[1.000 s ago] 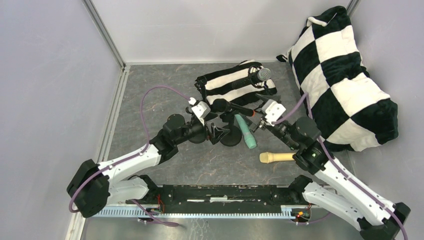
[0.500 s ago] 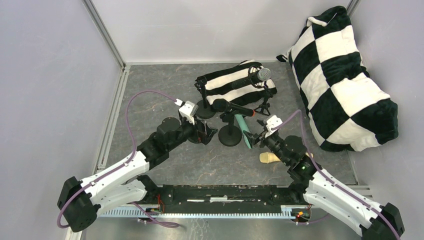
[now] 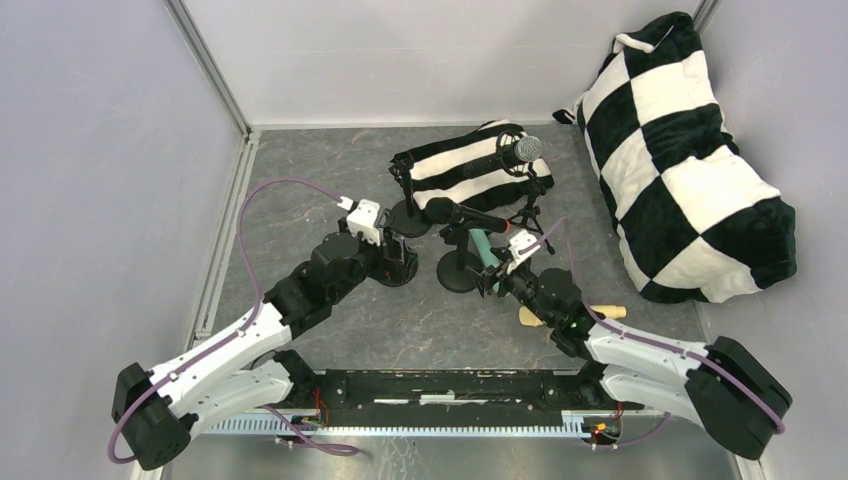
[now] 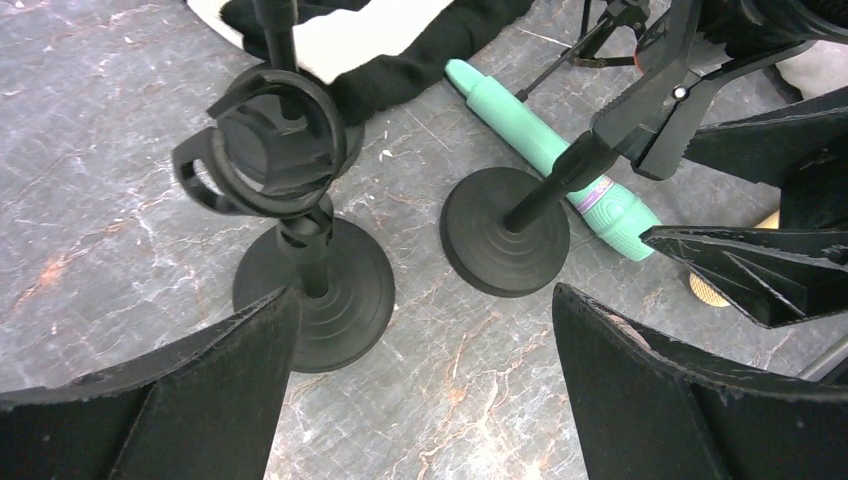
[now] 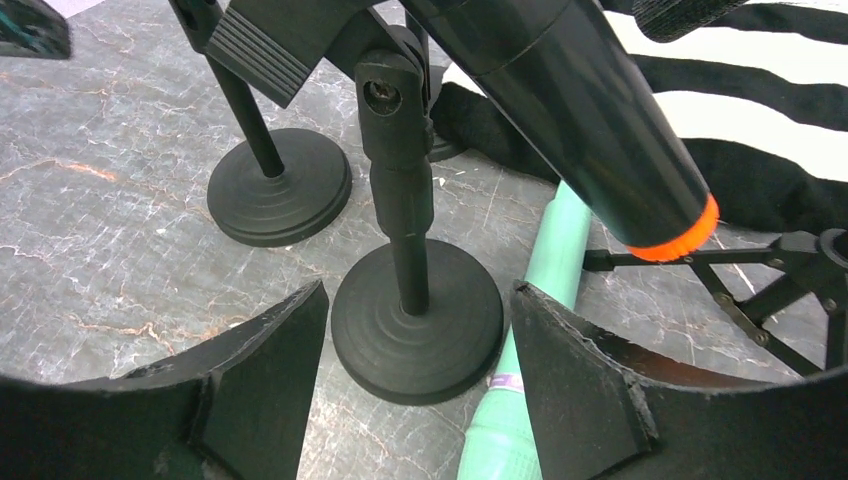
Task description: Attach the microphones to the stand
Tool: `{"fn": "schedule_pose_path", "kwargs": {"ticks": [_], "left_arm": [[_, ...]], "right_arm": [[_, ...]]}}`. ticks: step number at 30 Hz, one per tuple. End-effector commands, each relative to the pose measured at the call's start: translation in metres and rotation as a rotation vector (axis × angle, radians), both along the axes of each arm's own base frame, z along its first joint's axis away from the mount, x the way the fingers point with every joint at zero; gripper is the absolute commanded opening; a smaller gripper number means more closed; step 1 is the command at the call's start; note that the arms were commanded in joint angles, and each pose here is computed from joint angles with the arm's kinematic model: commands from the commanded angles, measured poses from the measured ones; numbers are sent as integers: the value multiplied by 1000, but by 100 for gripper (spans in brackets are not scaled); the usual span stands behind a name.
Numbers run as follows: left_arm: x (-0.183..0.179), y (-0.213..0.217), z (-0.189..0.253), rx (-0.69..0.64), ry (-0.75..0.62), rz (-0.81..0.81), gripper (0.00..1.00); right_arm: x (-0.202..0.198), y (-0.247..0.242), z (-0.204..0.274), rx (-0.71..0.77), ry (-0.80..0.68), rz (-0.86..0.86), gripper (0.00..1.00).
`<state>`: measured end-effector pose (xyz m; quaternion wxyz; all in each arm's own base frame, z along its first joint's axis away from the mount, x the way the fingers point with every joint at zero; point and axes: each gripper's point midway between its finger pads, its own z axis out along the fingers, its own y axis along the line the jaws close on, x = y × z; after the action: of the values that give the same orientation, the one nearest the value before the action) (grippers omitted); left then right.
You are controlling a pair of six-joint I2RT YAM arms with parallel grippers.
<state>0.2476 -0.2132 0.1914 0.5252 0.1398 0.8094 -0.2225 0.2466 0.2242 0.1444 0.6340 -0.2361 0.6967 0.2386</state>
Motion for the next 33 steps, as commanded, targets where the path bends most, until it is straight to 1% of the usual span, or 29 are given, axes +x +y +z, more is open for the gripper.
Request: {"fn": "schedule_pose_path", "kwargs": {"ticks": [1, 6, 11, 20, 22, 27, 29, 30, 32, 33], "left_arm": [[5, 14, 32, 5, -96, 44, 100], [2, 15, 37, 20, -114, 22, 100], [2, 13, 34, 38, -109, 8, 100], [1, 10, 30, 53, -118, -23, 100], [2, 10, 30, 65, -117, -23, 100], [3, 12, 27, 87, -114, -20, 100], [4, 13, 25, 94, -112, -12, 100], [4, 15, 24, 99, -111, -6, 100], [7, 20, 23, 114, -112, 23, 100], [8, 21, 23, 121, -111, 32, 100]], "right_arm": [[17, 19, 43, 112, -101, 5, 74], [29, 29, 43, 95, -120, -2, 74], [36, 43, 45, 111, -120, 28, 72], [52, 54, 44, 103, -130, 10, 56], [54, 55, 44, 104, -135, 8, 49], [51, 60, 45, 107, -143, 39, 27], [45, 67, 48, 108, -153, 91, 16], [39, 74, 51, 108, -158, 144, 10], [28, 86, 55, 104, -157, 234, 1], [23, 88, 59, 107, -162, 261, 0]]}}
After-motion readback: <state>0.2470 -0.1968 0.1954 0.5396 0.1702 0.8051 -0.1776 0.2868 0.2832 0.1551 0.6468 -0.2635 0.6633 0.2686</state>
